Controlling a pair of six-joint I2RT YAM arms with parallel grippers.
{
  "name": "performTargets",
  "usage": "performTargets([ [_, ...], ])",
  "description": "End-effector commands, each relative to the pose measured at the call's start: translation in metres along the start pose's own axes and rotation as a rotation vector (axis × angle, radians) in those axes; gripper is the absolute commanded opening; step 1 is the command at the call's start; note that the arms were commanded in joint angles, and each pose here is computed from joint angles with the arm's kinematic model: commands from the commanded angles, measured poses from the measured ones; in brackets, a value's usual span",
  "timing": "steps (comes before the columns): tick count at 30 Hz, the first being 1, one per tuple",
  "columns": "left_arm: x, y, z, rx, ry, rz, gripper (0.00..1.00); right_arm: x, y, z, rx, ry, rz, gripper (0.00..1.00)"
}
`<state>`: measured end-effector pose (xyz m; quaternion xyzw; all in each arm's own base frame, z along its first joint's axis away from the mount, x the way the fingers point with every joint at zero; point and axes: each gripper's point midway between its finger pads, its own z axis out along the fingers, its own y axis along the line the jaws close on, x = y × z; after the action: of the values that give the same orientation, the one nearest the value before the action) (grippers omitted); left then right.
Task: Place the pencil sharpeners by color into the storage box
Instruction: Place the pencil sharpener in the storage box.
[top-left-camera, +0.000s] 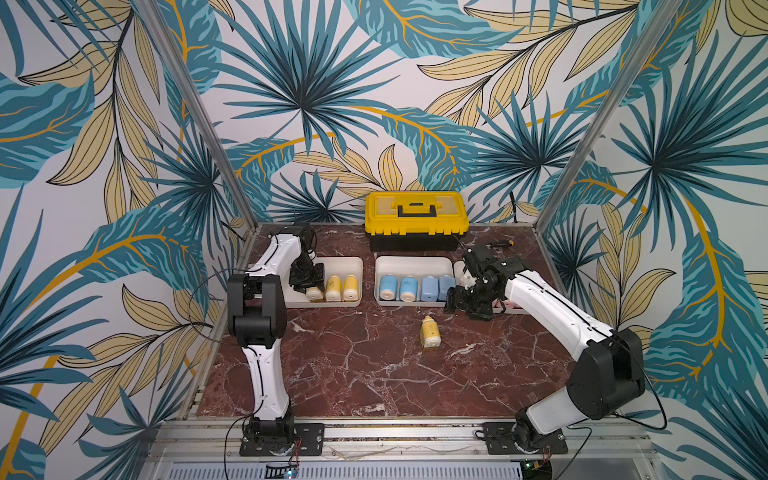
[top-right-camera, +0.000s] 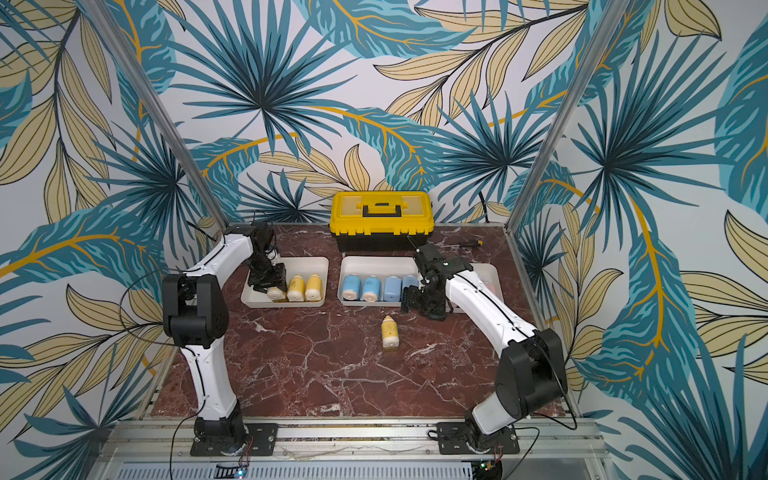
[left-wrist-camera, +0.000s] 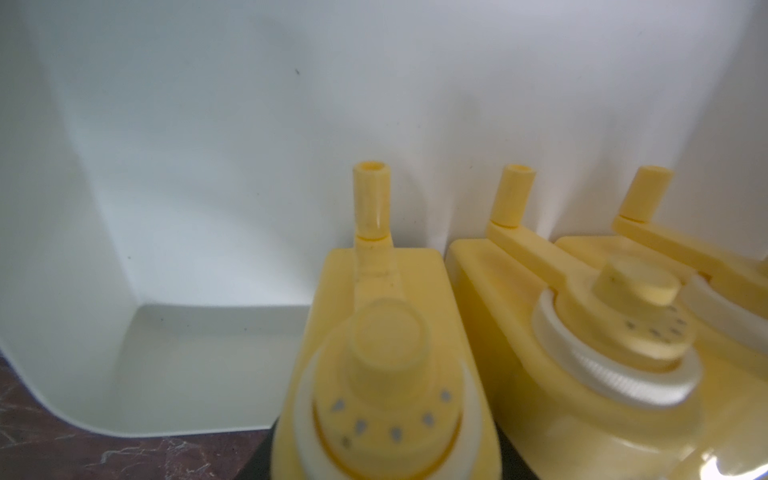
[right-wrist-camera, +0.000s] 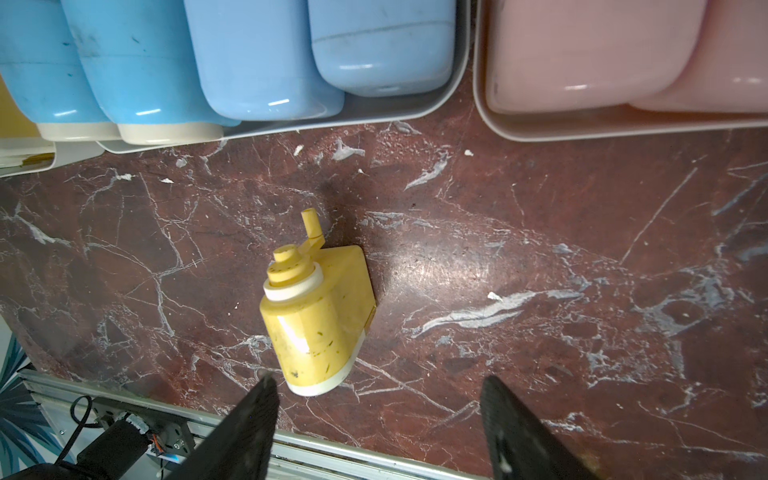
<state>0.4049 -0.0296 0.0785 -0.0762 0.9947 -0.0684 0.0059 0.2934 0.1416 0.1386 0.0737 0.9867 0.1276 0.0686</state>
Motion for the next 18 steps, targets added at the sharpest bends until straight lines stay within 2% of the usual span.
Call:
performTargets([
  [1, -0.004, -0.002, 0.0, 0.011, -0.003, 0.009, 0.42, 0.003, -0.002, -0.001, -0.004, -0.004, 0.003, 0.78],
  [10, -0.004, 0.0, 0.012, 0.004, 0.024, 0.005, 0.43, 0.003, -0.002, 0.0, -0.004, 0.002, 0.005, 0.78],
  [14, -0.002, 0.001, 0.016, 0.001, 0.036, 0.005, 0.48, 0.004, -0.002, 0.001, -0.004, 0.005, 0.005, 0.78],
  [18, -0.003, 0.0, 0.017, -0.001, 0.039, 0.002, 0.59, 0.004, -0.002, 0.001, -0.006, 0.005, 0.005, 0.78],
])
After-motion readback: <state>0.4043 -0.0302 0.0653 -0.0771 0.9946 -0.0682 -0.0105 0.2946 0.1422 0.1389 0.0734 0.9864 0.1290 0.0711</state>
